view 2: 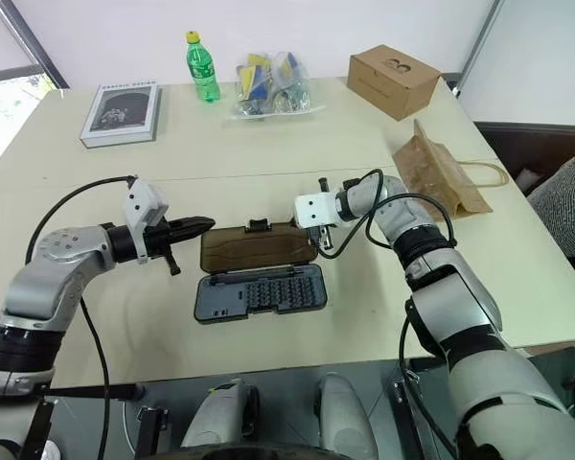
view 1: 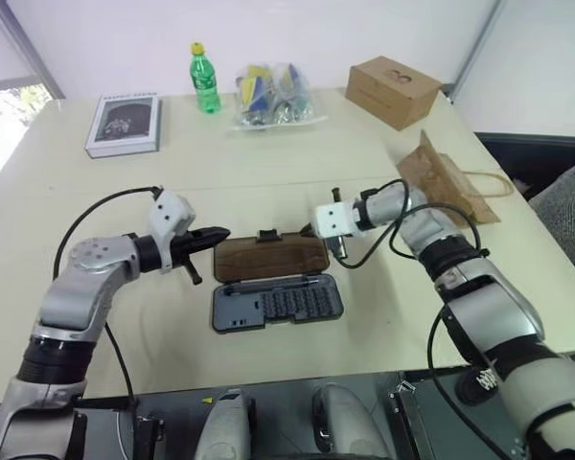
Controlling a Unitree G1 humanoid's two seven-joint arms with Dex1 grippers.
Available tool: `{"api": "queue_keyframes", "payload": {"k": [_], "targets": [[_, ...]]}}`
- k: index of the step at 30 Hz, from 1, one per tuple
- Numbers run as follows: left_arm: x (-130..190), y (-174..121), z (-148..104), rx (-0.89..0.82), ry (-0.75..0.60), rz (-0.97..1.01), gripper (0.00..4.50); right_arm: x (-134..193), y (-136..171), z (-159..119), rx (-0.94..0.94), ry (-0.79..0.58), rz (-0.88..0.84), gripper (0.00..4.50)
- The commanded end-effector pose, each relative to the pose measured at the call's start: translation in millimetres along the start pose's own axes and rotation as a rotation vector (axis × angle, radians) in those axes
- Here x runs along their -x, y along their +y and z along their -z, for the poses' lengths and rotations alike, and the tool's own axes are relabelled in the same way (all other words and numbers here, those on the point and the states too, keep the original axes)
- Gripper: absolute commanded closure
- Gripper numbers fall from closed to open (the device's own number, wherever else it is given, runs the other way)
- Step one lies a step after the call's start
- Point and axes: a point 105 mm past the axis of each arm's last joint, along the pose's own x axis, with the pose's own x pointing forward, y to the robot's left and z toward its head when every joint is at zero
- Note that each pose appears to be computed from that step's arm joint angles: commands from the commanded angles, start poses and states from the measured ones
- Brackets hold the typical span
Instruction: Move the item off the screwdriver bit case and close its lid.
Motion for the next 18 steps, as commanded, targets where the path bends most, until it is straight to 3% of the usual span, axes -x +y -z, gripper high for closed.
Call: {"api": "queue_keyframes", "payload": {"k": [1, 18], "targets": [[6, 2, -12, -0.043, -0.026, -0.018, 4.5, 4, -13, -5, 0.027, -0.006, 0.043, 4.45], [0, 2, -14, -0.047, -0.026, 0.003, 4.5, 16, -11, -7, -0.014, -0.02, 0.004, 4.45]]}}
